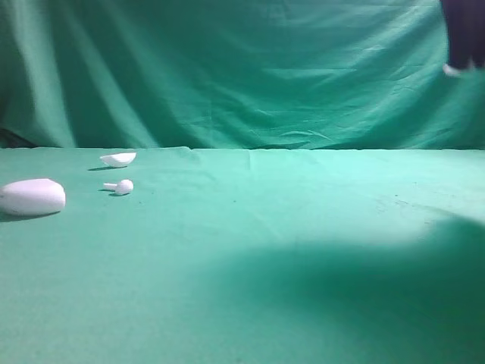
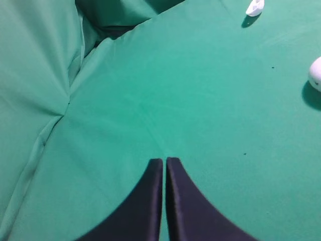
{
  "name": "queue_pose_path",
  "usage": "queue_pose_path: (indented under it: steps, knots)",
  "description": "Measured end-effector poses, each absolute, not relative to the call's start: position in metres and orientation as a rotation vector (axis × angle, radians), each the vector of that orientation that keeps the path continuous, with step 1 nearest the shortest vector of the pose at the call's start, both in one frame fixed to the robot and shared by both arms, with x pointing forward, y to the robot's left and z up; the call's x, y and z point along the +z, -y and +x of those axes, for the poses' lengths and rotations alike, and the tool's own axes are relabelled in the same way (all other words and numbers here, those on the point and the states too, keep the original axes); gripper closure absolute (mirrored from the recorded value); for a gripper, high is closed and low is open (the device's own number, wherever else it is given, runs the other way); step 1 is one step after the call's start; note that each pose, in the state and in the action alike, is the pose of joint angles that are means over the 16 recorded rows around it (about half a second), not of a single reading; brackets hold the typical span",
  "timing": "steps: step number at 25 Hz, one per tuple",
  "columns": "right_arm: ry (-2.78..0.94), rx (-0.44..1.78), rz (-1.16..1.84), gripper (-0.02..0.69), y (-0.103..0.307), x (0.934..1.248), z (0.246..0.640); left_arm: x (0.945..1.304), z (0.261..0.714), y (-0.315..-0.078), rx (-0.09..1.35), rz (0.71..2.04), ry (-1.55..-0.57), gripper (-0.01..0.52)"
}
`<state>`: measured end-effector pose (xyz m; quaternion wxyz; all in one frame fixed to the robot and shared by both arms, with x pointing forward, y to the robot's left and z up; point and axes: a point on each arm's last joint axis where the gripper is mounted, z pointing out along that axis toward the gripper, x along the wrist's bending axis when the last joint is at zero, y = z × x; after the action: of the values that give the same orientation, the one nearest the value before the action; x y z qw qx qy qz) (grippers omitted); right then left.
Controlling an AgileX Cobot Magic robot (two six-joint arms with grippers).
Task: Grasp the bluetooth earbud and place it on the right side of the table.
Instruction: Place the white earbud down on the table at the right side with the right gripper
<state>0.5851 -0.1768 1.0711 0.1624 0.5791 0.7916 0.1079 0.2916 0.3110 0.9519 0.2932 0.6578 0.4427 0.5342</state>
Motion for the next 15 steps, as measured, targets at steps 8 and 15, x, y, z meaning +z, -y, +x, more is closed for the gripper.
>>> queue_pose_path:
  steps: [8,15]
  knots:
    - [-2.232,0.246,1.789,0.578,0.219,0.994,0.546,0.952,0.292,-0.311,1.423,1.752,-1.179,0.514]
    - [-2.244,0.242,1.816,0.578,0.223,0.950,0.541,0.952,0.292,-0.311,1.423,1.752,-1.179,0.514]
